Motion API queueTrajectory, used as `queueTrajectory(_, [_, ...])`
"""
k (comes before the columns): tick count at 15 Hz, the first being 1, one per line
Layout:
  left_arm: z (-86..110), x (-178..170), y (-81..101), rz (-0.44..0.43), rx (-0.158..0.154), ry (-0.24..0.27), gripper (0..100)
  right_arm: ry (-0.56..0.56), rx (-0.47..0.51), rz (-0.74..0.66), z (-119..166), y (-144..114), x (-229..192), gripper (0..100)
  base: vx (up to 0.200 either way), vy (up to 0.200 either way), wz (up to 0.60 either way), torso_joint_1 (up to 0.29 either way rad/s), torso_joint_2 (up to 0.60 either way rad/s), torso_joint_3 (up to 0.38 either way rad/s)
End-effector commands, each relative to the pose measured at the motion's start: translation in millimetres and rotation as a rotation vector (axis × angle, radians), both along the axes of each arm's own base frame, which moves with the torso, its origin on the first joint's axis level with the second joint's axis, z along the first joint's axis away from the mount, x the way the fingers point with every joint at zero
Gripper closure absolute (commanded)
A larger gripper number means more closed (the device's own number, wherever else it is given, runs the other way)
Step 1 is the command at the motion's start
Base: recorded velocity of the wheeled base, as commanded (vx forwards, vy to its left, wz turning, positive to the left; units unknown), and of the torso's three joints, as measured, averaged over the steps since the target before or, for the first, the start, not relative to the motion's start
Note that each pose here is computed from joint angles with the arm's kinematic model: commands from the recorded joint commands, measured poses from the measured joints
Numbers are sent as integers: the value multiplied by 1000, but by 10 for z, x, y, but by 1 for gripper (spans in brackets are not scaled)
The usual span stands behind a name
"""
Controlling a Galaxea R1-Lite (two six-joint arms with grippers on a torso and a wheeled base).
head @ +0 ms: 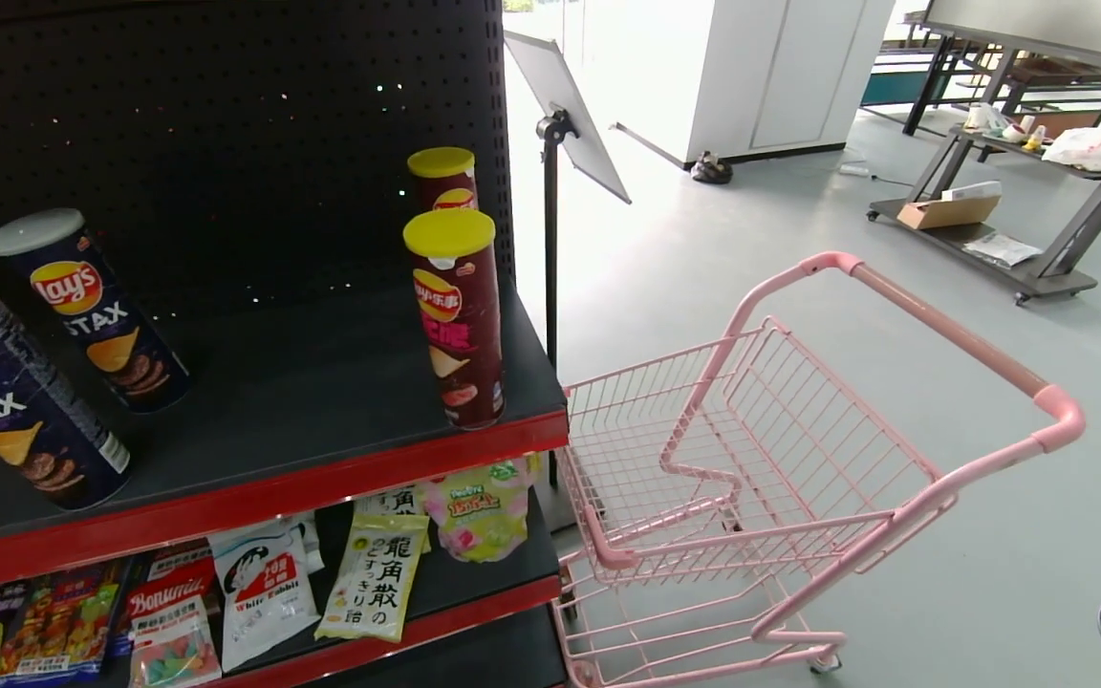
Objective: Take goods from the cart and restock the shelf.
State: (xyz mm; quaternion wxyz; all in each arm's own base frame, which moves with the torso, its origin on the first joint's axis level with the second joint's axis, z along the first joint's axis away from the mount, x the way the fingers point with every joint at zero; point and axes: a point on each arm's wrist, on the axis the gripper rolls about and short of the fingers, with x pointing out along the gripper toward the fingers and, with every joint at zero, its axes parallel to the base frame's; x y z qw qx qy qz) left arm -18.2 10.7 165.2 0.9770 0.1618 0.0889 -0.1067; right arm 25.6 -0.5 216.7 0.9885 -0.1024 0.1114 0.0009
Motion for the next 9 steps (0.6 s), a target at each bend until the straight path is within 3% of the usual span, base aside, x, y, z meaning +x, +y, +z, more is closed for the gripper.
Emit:
queueTrajectory(1, [3, -2, 1, 0, -1, -3, 0, 9, -2, -1, -7, -1, 17, 100, 0, 0, 0, 0, 0, 0])
queueTrajectory(2, [4, -2, 1, 0, -1, -4, 0, 9, -2, -1, -10, -1, 15, 100, 0, 0, 0, 0, 0, 0])
queueTrajectory(8, [4, -7, 3, -1, 2, -8, 0, 13, -8, 2, -23, 0, 14, 100, 0, 0, 600, 6, 1, 2])
queueTrajectory(9, [4, -7, 3, -1, 4, -8, 0, 16, -8, 2, -27, 0, 18, 100, 0, 0, 0, 0, 0, 0])
